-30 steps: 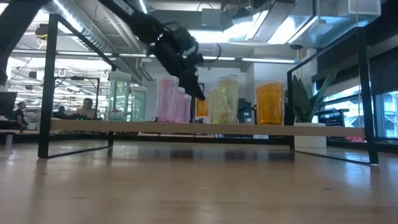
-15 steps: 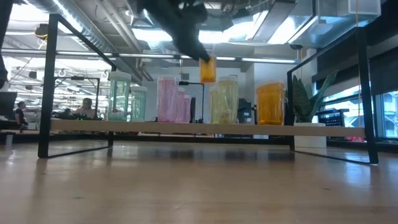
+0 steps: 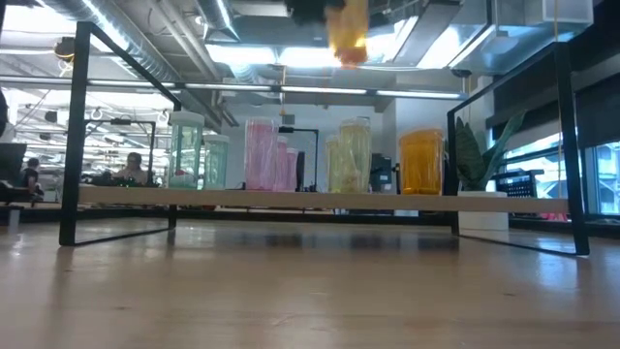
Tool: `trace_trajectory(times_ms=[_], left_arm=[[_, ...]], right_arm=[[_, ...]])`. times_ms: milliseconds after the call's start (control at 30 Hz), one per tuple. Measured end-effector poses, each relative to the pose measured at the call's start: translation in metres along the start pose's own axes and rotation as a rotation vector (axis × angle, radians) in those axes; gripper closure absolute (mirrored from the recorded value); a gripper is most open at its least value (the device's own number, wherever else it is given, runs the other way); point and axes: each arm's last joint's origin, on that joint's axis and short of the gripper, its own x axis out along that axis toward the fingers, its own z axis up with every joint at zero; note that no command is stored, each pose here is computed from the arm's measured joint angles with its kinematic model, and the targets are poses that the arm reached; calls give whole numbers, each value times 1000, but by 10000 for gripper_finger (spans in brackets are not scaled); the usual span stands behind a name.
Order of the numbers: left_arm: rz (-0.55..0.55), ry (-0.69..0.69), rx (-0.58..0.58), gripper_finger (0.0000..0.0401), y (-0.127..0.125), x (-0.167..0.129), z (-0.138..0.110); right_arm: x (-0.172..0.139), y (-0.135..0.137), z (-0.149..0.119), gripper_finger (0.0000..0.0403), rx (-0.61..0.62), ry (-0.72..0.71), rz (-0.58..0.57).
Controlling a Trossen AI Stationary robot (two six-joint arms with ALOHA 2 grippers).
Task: Pick and place medicine bottles onto shelf by color
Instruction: Put the orange pill bottle on the shelf aligned with the other orange pill bottles
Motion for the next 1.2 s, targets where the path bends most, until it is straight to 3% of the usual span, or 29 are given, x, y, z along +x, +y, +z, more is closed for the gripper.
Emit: trace_trajectory(times_ms=[200, 467, 833, 1033, 1200], left_arm=[[-78, -132, 76, 211, -42, -1, 17], [-129, -192, 113, 211, -72, 33, 20], [-111, -128, 128, 211, -76, 101, -2], [-9, -71, 116, 211, -68, 121, -14], [3, -37, 118, 211, -69, 131, -21]], right_arm=[[-6, -4, -2, 134, 51, -21, 5], [-6, -4, -2, 134, 68, -20, 6], [-6, -4, -2, 134, 75, -27, 7], [-6, -4, -2, 134, 66, -26, 7], [-6, -4, -2, 134, 66, -26, 7]])
